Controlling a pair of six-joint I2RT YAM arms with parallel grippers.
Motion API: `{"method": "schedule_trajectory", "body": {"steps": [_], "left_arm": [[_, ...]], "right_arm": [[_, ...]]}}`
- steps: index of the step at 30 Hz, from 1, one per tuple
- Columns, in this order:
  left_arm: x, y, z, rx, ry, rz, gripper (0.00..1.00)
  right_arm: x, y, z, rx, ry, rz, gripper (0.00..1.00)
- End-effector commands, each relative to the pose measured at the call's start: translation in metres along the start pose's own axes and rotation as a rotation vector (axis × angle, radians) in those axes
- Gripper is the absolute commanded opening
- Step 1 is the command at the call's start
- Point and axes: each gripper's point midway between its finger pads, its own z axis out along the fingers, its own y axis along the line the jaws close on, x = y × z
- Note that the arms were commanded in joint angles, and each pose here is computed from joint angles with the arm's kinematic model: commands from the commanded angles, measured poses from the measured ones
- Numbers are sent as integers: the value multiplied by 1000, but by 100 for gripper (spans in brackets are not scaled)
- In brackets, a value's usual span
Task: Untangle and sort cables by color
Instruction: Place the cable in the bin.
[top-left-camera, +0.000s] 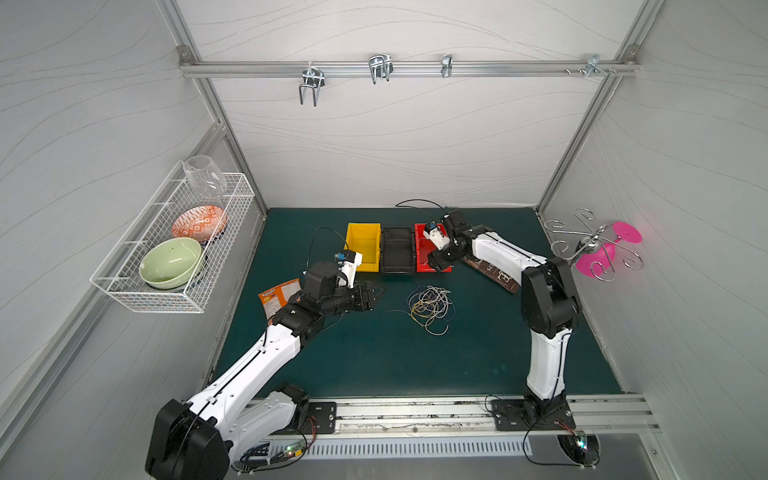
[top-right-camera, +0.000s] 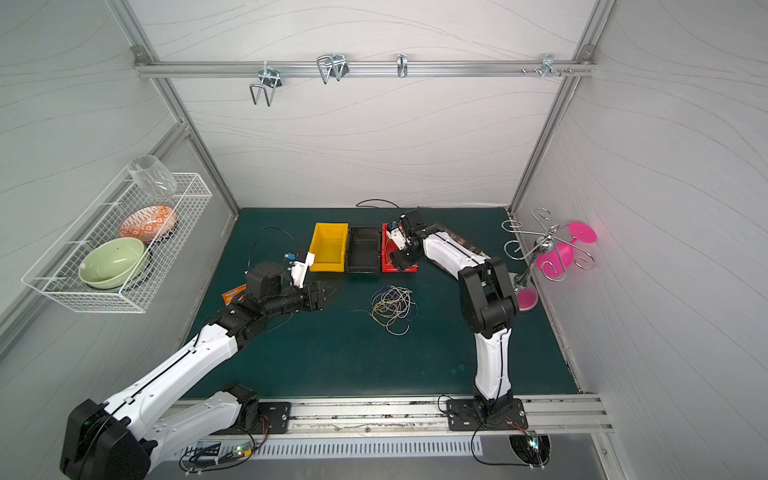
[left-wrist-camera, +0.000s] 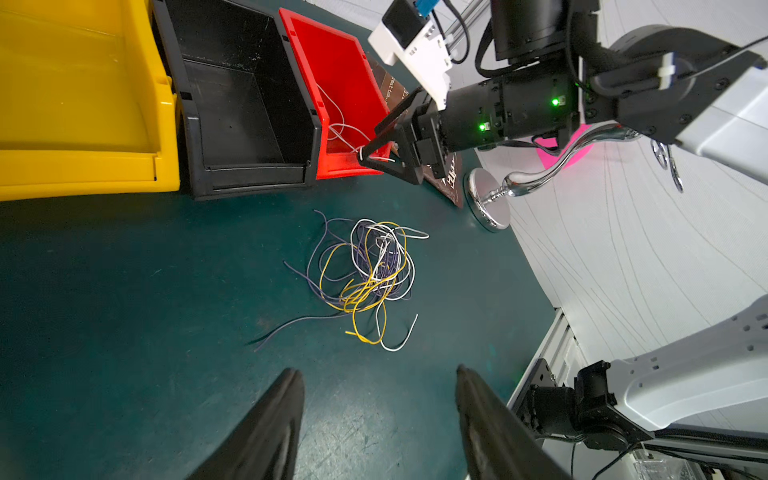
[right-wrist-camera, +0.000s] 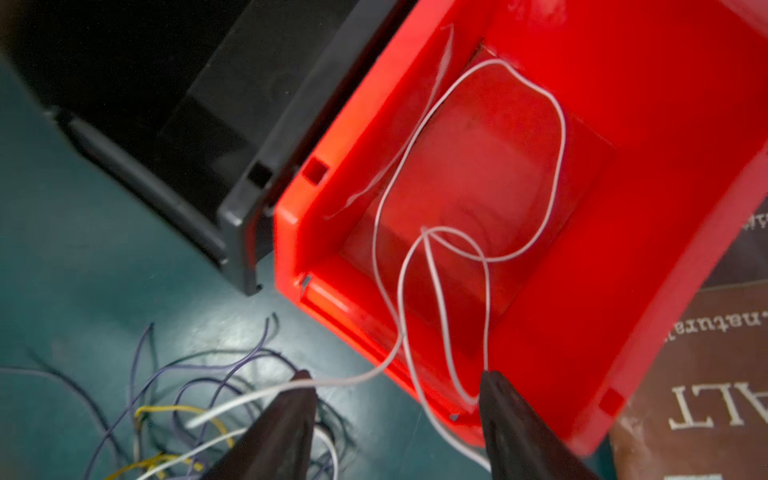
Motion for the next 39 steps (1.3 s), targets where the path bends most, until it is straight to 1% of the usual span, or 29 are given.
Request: {"method": "schedule_trajectory", "body": {"steps": [1,2,3,6,7,11,14,20,26,30,33,35,39], "left_arm": [[-14,-7,-6,8,-47,34,62],[-14,-7,-6,7,-48,35,62],[-14,-7,-6,5,-47,35,62],[-16,-8,-7,4,-50,42,62],[-16,-7,-7,2,-51,44,62],[-18,-8,-6,0,-51,46,62],[-19,-9,-6,3,-53,49,63],[-20,-8,-7,-2,-52,54,63],[-20,-9,-7,-4,-50,56,63],[-20,-8,-7,-6,-51,58,63],[-19,-8,-7,-6,-48,57,63],[-19,-8,-7,-5,-47,57,63],[-18,-6,-6,-9,-45,54,63]], "right_arm": [[-7,-10,7,23,-6,-11,56],[-8,-12,9,15,-7,-2,48],[-9,-13,9,7,-7,9,36],[-16,-15,6,-3,-26,17,4],[-18,-16,4,0,-33,15,0],[-33,-26,-3,18,-72,14,0],[-44,-34,-2,7,-95,34,0],[-55,-34,16,-24,-103,47,0],[-52,-34,44,-12,-71,58,0],[-39,-34,61,-12,-23,64,0],[-33,-30,67,-19,-4,60,0],[-33,-29,63,-23,-2,59,1],[-45,-28,35,-13,-50,43,20]]}}
